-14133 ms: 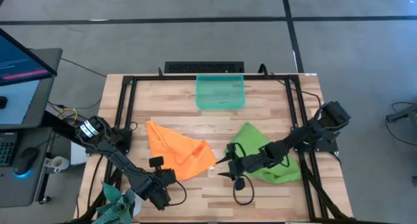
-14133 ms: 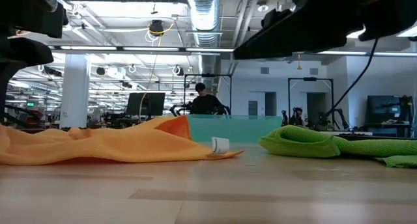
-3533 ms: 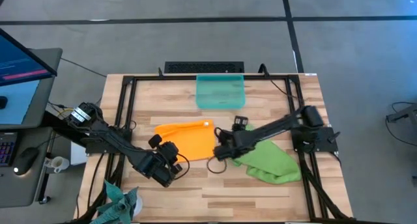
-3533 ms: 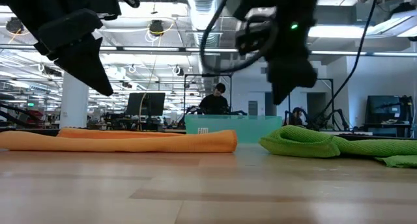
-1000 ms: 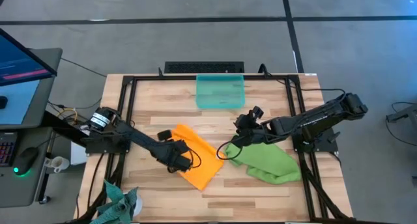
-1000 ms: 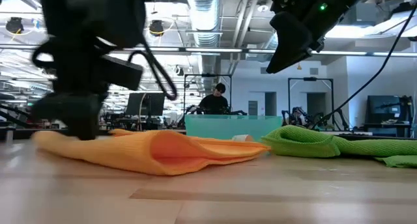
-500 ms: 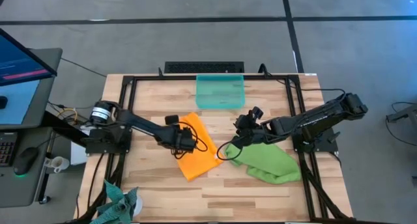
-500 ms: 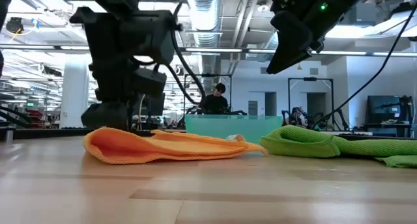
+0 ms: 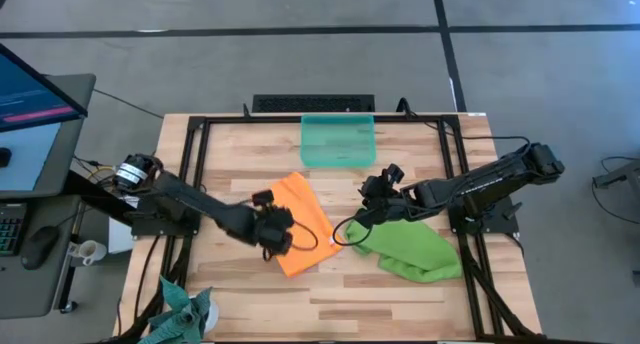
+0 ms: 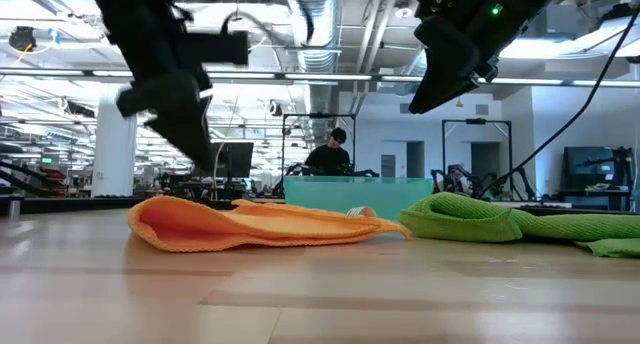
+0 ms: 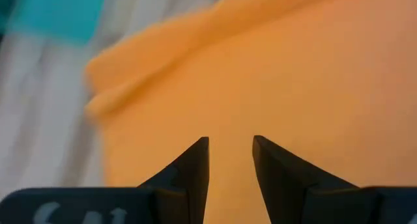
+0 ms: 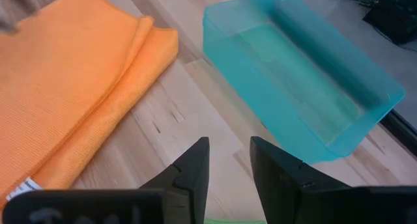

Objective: Roll microfiber towels into tight, uniform cylinder then place into a basket
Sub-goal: Fold the orange microfiber towel

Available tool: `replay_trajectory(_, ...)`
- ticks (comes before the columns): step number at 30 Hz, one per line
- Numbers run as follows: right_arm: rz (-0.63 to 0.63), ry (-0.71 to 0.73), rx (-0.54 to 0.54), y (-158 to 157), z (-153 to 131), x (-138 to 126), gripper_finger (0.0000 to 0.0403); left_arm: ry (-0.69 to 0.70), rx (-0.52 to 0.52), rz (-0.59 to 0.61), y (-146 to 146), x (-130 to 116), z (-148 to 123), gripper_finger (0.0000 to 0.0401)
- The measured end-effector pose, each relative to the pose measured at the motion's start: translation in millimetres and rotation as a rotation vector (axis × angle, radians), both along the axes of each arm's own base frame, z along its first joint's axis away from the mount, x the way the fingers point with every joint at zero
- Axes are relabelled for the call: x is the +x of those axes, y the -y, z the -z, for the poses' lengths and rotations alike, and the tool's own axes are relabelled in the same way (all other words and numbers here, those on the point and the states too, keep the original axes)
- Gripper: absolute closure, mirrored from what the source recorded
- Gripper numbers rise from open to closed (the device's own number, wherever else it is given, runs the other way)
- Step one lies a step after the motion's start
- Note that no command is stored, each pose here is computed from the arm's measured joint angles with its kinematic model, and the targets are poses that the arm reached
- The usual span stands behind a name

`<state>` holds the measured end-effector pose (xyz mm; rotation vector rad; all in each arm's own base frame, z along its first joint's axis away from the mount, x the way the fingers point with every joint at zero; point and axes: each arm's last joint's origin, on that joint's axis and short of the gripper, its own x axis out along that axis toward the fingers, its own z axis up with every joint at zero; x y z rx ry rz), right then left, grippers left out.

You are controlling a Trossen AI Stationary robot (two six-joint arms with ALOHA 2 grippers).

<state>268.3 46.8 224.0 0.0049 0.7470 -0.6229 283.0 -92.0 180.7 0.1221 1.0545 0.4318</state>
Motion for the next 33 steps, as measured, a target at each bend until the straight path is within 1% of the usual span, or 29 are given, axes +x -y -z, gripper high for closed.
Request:
replay_trajectory(2, 0.000, 0.000, 0.000, 0, 0, 0, 0.0270, 0.082, -0.019, 0.055, 17, 6, 1, 0.0289)
replay_trajectory(5, 0.000, 0.001, 0.001, 0, 0, 0, 0.0269, 0.158, -0.027, 0.150, 38, 10, 3, 0.0289)
replay_trajectory(9, 0.000, 0.007, 0.002, 0, 0, 1, 0.0269, 0.161, -0.017, 0.210, 56, 12, 17, 0.0289)
replay_trajectory(16, 0.000, 0.007, 0.003, 0, 0, 1, 0.0269, 0.044, -0.069, 0.243, 70, 8, 50, 0.0289)
replay_trajectory(21, 0.000, 0.008, 0.003, 0, 0, 1, 0.0269, 0.002, -0.086, 0.276, 80, 6, 62, 0.0290)
replay_trajectory(25, 0.006, 0.016, 0.009, 0, -1, 1, 0.0270, -0.028, -0.072, 0.297, 85, -1, 63, 0.0290)
replay_trajectory(28, 0.017, 0.025, 0.018, 0, -1, 1, 0.0269, -0.073, -0.081, 0.326, 90, -10, 59, 0.0290)
replay_trajectory(33, 0.018, 0.030, 0.020, 0, -1, 1, 0.0270, -0.165, -0.153, 0.323, 92, -26, 50, 0.0290)
